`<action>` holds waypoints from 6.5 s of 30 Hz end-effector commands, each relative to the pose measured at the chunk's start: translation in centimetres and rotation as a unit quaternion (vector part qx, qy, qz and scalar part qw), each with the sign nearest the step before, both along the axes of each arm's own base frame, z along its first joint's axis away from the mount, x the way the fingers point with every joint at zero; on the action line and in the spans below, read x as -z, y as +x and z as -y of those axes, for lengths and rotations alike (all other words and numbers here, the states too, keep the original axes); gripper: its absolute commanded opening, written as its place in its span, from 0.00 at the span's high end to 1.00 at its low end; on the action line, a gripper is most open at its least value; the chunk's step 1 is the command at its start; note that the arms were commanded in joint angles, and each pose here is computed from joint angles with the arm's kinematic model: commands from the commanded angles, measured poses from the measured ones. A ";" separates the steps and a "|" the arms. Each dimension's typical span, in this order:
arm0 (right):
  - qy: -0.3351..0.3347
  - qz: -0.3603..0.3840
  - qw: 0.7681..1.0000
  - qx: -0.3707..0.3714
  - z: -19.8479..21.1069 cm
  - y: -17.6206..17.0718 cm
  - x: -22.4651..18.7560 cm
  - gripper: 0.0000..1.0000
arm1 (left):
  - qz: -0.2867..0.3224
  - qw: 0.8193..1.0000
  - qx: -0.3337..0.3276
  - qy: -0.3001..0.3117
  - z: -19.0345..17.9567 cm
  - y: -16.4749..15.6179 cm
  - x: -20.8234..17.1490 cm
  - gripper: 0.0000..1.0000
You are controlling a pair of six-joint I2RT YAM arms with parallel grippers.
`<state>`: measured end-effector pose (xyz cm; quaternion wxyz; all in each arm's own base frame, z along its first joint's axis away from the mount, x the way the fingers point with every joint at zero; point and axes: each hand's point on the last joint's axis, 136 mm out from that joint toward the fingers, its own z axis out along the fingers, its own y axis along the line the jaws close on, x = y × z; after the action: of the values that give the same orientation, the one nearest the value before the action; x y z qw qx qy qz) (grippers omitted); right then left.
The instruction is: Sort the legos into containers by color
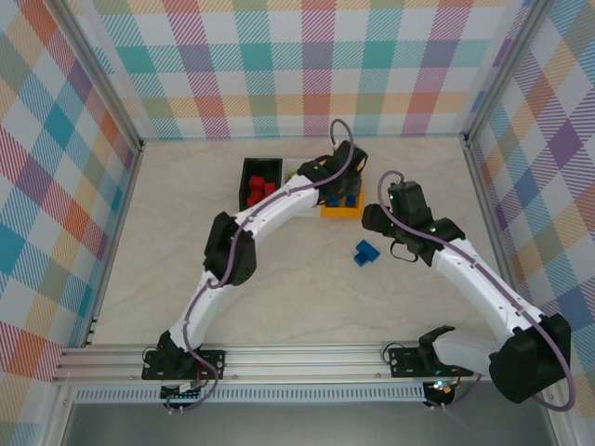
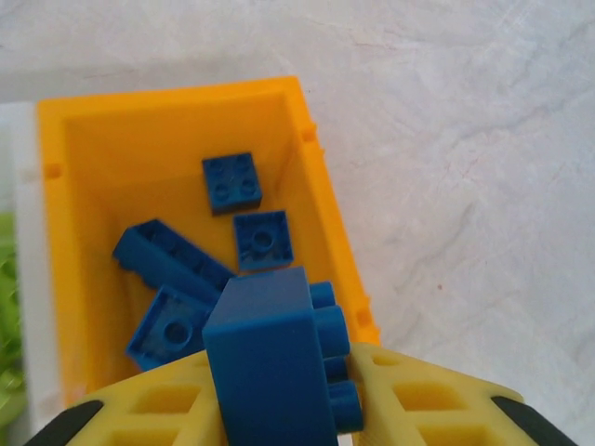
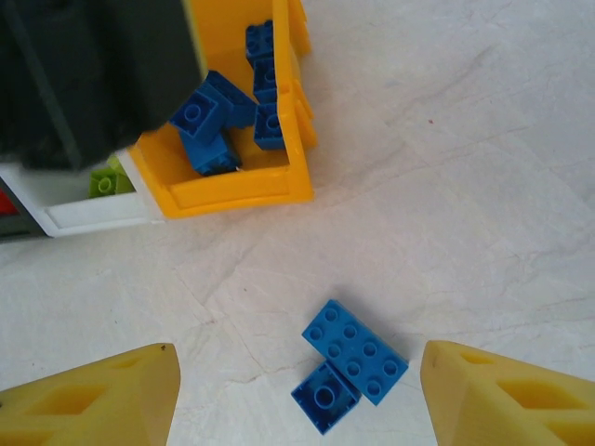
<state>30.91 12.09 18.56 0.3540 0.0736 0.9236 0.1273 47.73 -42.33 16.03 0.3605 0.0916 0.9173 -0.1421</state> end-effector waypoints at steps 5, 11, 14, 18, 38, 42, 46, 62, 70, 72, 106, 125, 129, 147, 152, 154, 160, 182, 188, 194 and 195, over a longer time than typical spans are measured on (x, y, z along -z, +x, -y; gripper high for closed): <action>0.015 -0.084 0.996 -0.015 -0.3 -3.3 4.9 0.29 | -0.047 0.999 -0.010 0.019 -0.5 0.6 2.6 0.39; 0.048 -0.158 0.985 -0.040 -2.2 -5.2 8.8 0.28 | -0.021 0.998 -0.003 -0.052 -0.9 -1.4 -3.5 0.16; 0.045 -0.183 0.981 -0.052 -3.1 -6.0 10.3 0.28 | 0.008 0.996 0.006 -0.093 -2.0 -4.0 -7.9 0.10; 0.038 -0.218 0.973 -0.061 -4.3 -7.4 12.5 0.28 | 0.018 0.994 0.015 -0.105 -4.3 -8.4 -9.5 0.05; -0.086 -0.244 0.963 0.078 -2.5 -2.0 16.3 0.32 | -0.029 0.997 -0.008 -0.067 -14.6 -19.6 -2.1 0.00; -0.120 -0.238 0.960 0.089 -1.7 -0.9 16.0 0.33 | -0.029 0.998 -0.008 -0.063 -14.9 -19.7 -1.8 0.00; -0.130 -0.236 0.959 0.084 -1.7 -0.4 15.9 0.42 | -0.026 0.998 -0.005 -0.061 -15.0 -19.7 -1.9 0.00; -0.100 -0.267 0.958 0.035 -3.8 -3.7 16.9 0.53 | -0.035 0.999 -0.011 -0.036 -15.4 -19.6 -0.7 0.00; -0.093 -0.190 0.977 0.002 -4.6 -1.9 12.3 0.61 | -0.039 0.999 -0.011 -0.029 -15.6 -19.7 -0.6 0.00; -0.083 -0.164 0.983 -0.009 -5.0 -1.4 10.2 0.61 | -0.039 0.999 -0.014 -0.023 -15.9 -19.8 -0.4 0.00; -0.012 -0.078 0.997 -0.011 -4.1 5.4 5.1 0.27 | -0.085 0.996 0.007 -0.031 -16.1 -22.1 2.1 0.00; -0.029 -0.146 0.989 -0.019 -1.9 4.5 13.9 0.22 | -0.094 0.995 0.004 -0.028 -16.7 -22.8 3.1 0.00; -0.034 -0.187 0.981 -0.030 -2.3 4.0 15.4 0.23 | -0.097 0.995 0.006 -0.025 -16.5 -22.8 3.4 0.00; -0.121 -0.157 0.977 -0.076 -4.4 2.5 13.0 0.22 | -0.104 0.994 0.008 -0.019 -16.7 -23.0 3.8 0.00; -0.144 -0.156 0.969 -0.122 -5.7 4.4 13.4 0.22 | -0.106 0.994 0.004 -0.009 -17.0 -22.9 4.0 0.00; -0.146 -0.165 0.966 -0.136 -6.2 4.6 14.2 0.23 | -0.107 0.994 0.002 -0.005 -17.0 -22.9 4.1 0.00; -0.166 -0.187 0.953 -0.171 -7.2 3.2 15.9 0.29 | -0.110 0.994 -0.004 0.004 -17.4 -22.9 4.4 0.00; -0.120 -0.070 0.979 -0.148 -8.0 4.2 6.7 0.70 | -0.060 0.997 -0.045 0.001 -20.1 -22.3 1.8 0.00; -0.091 -0.028 0.989 -0.117 -8.4 10.5 2.7 0.70 | 0.001 0.996 -0.090 -0.008 -23.6 -22.6 -1.7 0.00; -0.087 -0.020 0.991 -0.096 -9.3 17.5 3.0 0.67 | 0.024 0.993 -0.113 -0.004 -25.7 -23.2 -3.5 0.00; -0.087 -0.022 0.992 -0.092 -9.3 18.5 3.2 0.67 | 0.023 0.993 -0.116 -0.002 -26.0 -23.3 -3.5 0.00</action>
<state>47.95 21.34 17.06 0.3475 -0.0385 0.9330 0.0848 24.66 -18.39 20.15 0.3969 0.0025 0.9074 -0.1384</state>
